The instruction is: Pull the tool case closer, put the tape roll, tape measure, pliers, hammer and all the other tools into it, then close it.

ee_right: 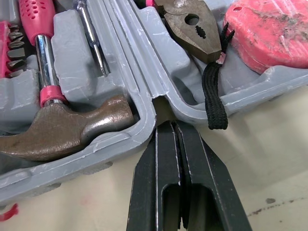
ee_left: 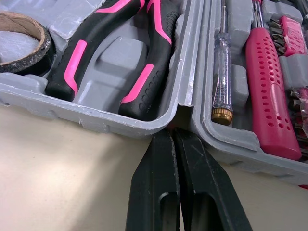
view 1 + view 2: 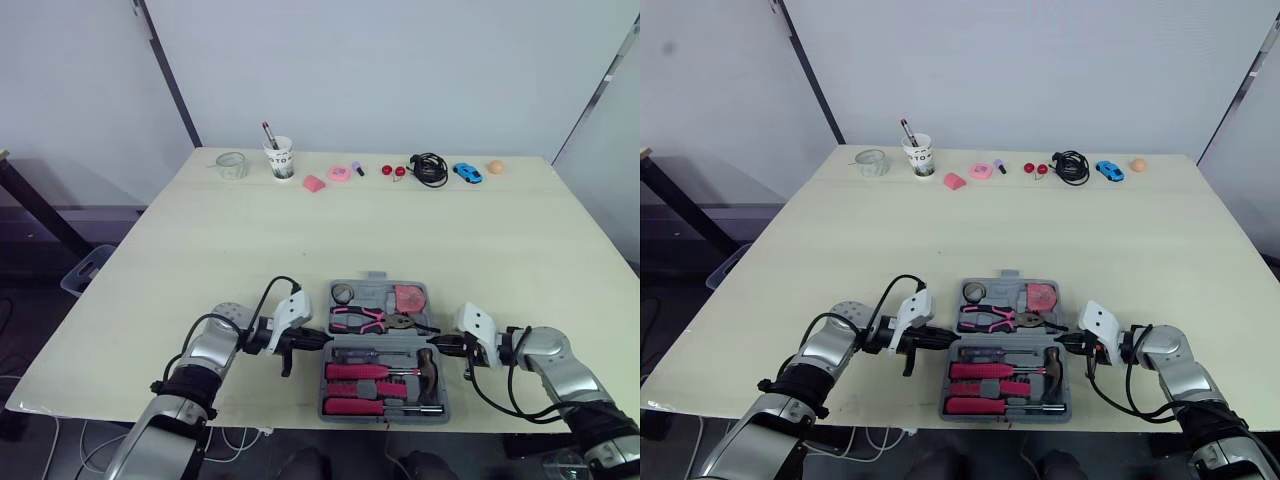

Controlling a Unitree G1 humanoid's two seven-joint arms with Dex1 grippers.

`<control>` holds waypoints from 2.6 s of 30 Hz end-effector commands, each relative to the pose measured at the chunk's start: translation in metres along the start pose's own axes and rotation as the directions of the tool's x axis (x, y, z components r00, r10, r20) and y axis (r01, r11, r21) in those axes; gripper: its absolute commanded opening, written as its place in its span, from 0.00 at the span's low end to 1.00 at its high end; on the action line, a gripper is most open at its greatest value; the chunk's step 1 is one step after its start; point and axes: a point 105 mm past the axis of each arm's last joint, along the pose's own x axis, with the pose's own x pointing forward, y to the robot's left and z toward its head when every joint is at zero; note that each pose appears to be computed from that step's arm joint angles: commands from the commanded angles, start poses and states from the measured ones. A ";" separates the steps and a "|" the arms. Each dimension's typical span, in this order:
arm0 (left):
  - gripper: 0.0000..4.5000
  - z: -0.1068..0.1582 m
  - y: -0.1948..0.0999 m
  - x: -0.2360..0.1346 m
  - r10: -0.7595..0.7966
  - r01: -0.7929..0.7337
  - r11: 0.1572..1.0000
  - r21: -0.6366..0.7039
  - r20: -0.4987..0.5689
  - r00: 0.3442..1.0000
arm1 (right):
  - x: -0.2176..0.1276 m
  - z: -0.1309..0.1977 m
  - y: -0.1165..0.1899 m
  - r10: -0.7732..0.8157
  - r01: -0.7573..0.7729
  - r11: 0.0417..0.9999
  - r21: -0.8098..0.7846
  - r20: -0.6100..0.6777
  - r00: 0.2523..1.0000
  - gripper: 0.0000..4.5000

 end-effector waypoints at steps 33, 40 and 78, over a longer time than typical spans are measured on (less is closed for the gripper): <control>0.03 -0.014 -0.002 -0.006 0.032 -0.032 0.999 -0.017 -0.032 0.999 | -0.013 -0.003 -0.001 -0.019 0.019 1.000 -0.011 -0.007 1.000 0.00; 0.03 -0.006 0.003 -0.030 0.116 -0.117 0.993 0.029 0.039 0.992 | -0.037 -0.006 -0.011 -0.113 0.112 0.993 0.023 0.018 0.993 0.00; 0.00 0.006 -0.063 0.028 -0.180 0.187 0.974 0.125 -0.067 0.981 | 0.018 0.046 -0.065 -0.047 -0.060 0.741 0.669 0.140 0.989 0.99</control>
